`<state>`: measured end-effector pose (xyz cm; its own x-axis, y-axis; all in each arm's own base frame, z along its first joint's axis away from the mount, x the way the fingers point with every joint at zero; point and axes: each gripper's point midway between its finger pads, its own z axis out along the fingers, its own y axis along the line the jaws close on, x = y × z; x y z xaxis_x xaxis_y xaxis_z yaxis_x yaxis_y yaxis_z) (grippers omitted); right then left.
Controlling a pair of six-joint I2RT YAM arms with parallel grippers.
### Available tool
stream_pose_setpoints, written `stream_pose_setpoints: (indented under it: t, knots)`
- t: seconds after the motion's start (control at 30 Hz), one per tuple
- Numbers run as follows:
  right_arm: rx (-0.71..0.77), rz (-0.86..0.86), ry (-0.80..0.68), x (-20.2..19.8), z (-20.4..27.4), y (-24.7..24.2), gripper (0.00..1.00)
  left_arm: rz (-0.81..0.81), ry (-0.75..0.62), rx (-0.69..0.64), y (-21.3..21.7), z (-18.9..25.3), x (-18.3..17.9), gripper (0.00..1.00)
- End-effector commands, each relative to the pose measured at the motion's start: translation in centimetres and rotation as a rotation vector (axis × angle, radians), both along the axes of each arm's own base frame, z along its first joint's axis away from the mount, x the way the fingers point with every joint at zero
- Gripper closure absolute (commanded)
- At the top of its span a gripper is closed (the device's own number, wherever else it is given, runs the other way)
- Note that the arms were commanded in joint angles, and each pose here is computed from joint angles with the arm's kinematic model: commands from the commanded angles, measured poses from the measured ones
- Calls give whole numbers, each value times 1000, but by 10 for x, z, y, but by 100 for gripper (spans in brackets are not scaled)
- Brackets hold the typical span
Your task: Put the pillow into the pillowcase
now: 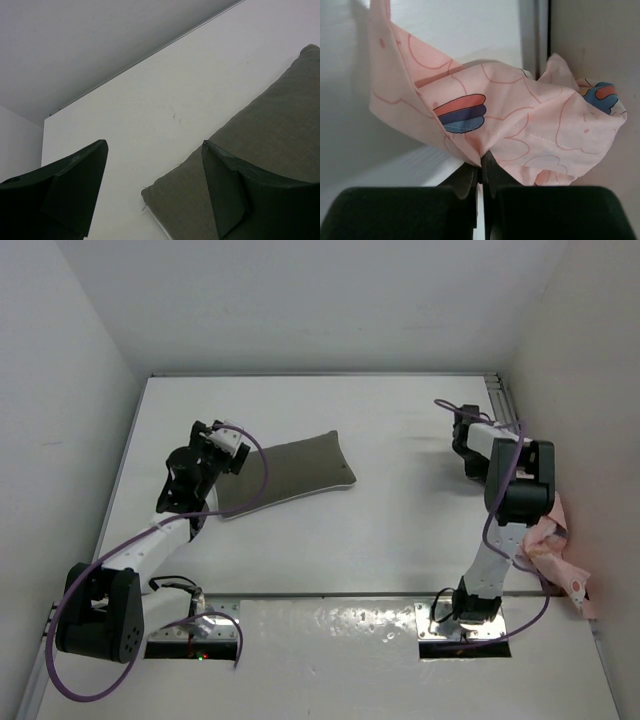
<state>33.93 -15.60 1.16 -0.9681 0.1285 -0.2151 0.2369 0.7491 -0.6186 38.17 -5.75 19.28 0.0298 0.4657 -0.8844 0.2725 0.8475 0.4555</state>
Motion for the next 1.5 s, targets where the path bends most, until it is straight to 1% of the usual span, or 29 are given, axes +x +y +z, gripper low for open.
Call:
stream_pose_setpoints:
  t: [0.0,0.07,0.13,0.2,0.27,0.3,0.37,0.4,0.5,0.57,0.7,0.73,0.77,0.8,0.9,1.0,1.03,1.07,1.1,1.13,1.17,1.2,1.23,1.27,1.3,1.37,1.4,1.43,1.47]
  knots:
    - [24,173,-132,39,41,34,100,-4,-45,-7,-2,15,-1,28]
    - [89,306,-223,64,67,82,100,-4,-33,-30,-3,15,1,29]
    - [277,526,-403,92,116,164,100,-19,-17,-46,-7,12,1,29]
    - [367,789,-535,103,183,248,100,-83,10,-36,-18,5,-1,29]
    - [466,960,-664,104,234,309,100,-129,19,-25,-26,2,-3,28]
    - [577,1063,-761,93,270,351,100,-155,29,-27,-32,1,-3,24]
    - [702,1080,-992,95,322,380,100,-168,30,-36,-36,2,-4,18]
    - [855,1061,-1043,81,330,393,100,-172,22,-40,-38,4,-3,17]
    - [992,998,-1190,78,356,398,100,-174,2,-44,-38,10,-3,15]
    - [1016,933,-1226,79,356,392,100,-161,-7,-39,-35,13,-2,14]
    - [1093,706,-1100,84,288,373,99,-126,-22,-37,-29,17,0,10]
    - [1094,670,-1068,85,275,368,85,-125,-26,-35,-29,19,1,9]
    - [1097,626,-978,84,245,364,61,-125,-31,-34,-29,20,0,9]
    - [1085,601,-932,85,227,352,2,-133,-29,-27,-30,19,-1,9]
    - [993,454,-819,82,180,311,1,-141,-17,-16,-30,17,-3,8]
    - [916,338,-894,83,167,263,3,-154,24,-3,-30,8,-8,8]
    - [930,341,-929,85,171,258,60,-160,30,3,-31,6,-9,8]
    - [948,371,-978,89,180,258,97,-161,41,5,-30,3,-10,10]
    - [959,450,-995,89,187,267,100,-163,57,6,-30,0,-12,17]
    - [967,511,-982,89,189,278,100,-163,62,7,-29,-1,-12,30]
    - [965,611,-934,90,190,303,96,-180,76,5,-31,-4,-13,54]
    - [968,665,-900,91,189,318,78,-182,76,1,-30,-3,-13,64]
    - [978,711,-827,87,178,333,21,-183,78,-5,-31,-3,-13,74]
    - [991,800,-806,87,190,361,3,-182,82,-11,-31,-3,-12,76]
    - [987,831,-727,90,165,376,1,-178,81,-21,-30,-1,-12,76]
    - [1002,901,-679,92,158,408,1,-153,85,-30,-27,0,-11,74]
    - [1012,911,-665,94,153,419,1,-139,86,-29,-24,0,-10,69]
    - [1024,901,-611,98,126,428,1,-121,90,-42,-22,1,-9,53]
    - [1044,921,-615,103,131,444,1,-88,94,-42,-16,0,-8,50]
